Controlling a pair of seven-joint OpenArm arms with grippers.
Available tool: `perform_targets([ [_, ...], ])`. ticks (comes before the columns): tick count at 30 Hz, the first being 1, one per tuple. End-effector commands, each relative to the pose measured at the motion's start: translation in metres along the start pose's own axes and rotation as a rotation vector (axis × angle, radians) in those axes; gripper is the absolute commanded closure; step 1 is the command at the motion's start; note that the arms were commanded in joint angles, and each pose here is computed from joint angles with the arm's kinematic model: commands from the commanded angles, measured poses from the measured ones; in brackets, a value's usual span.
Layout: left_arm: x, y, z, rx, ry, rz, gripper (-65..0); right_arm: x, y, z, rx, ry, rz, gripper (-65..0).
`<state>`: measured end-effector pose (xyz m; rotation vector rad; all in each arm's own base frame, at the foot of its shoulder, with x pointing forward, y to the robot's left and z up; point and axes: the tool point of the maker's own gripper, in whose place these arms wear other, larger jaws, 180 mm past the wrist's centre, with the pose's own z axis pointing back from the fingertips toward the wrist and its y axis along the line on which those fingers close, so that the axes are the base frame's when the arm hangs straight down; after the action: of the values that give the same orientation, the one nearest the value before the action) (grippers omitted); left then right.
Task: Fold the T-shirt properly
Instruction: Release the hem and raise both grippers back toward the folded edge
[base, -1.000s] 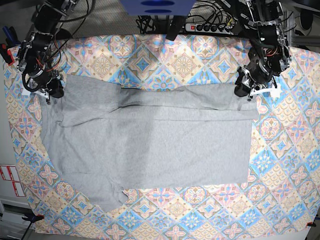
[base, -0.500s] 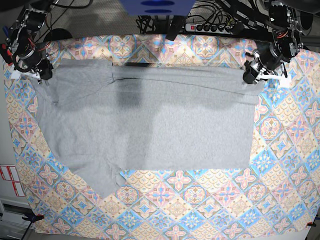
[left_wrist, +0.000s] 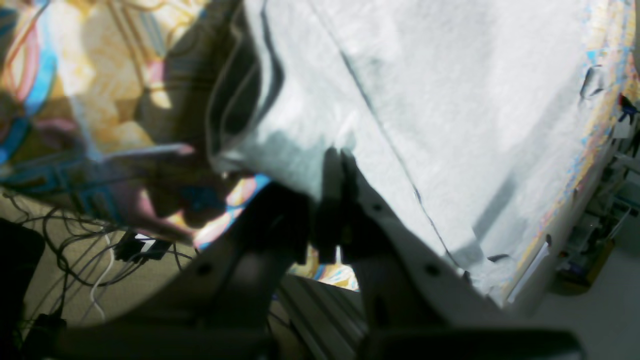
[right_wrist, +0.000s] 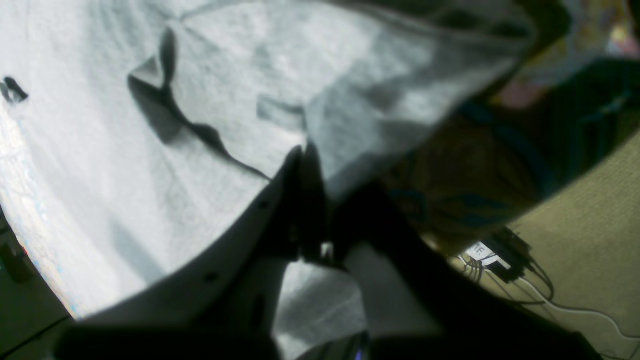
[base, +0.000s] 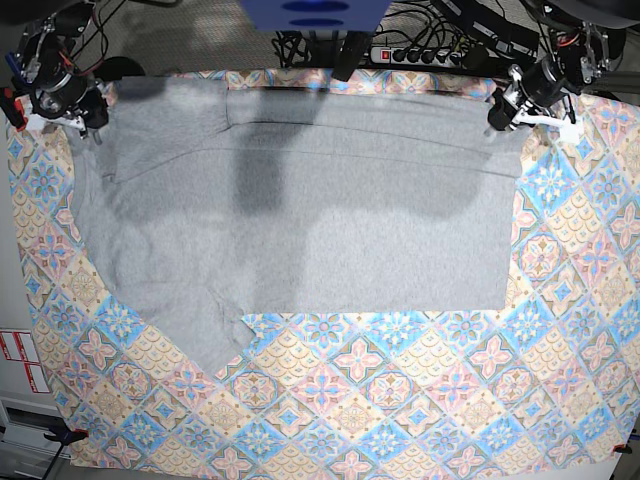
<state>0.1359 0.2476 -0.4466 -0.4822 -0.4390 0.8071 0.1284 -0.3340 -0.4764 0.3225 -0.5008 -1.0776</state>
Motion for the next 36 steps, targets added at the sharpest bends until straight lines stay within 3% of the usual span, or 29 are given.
perform_targets([
  [1, 0.009, 0.000, 0.004, 0.002, -0.028, -0.015, 0.0, 0.017, 0.003, 0.005, 0.004, -0.044, 0.023, -1.6],
  [4, 0.006, 0.000, 0.004, 0.002, -0.017, -0.015, -0.5, 0.016, 0.004, 0.005, 0.005, -0.043, 0.024, -8.6],
  [7, 0.004, 0.002, 0.005, 0.007, -0.011, -0.010, -12.8, 0.017, 0.003, 0.005, 0.004, -0.044, 0.023, -15.6],
  [10, -0.005, 0.011, 0.010, 0.023, 0.007, 0.000, -24.4, 0.018, 0.003, 0.006, 0.004, -0.049, 0.020, -18.7],
  [13, -0.013, 0.019, 0.014, 0.044, 0.023, 0.006, -29.8, 0.030, -0.005, 0.014, -0.003, -0.091, -0.011, -18.5],
  [21, -0.012, 0.024, 0.022, 0.057, 0.012, -0.003, -29.9, 0.047, -0.010, 0.025, -0.006, -0.147, -0.035, -18.7],
  [30, 0.063, -0.054, 0.047, -0.099, -0.216, -0.133, -29.9, 0.072, 0.034, 0.043, 0.069, -0.232, 0.071, -18.6],
  [36, 0.092, -0.080, 0.041, -0.160, -0.279, -0.143, -29.9, 0.084, 0.051, 0.040, 0.100, -0.265, 0.072, -18.5],
])
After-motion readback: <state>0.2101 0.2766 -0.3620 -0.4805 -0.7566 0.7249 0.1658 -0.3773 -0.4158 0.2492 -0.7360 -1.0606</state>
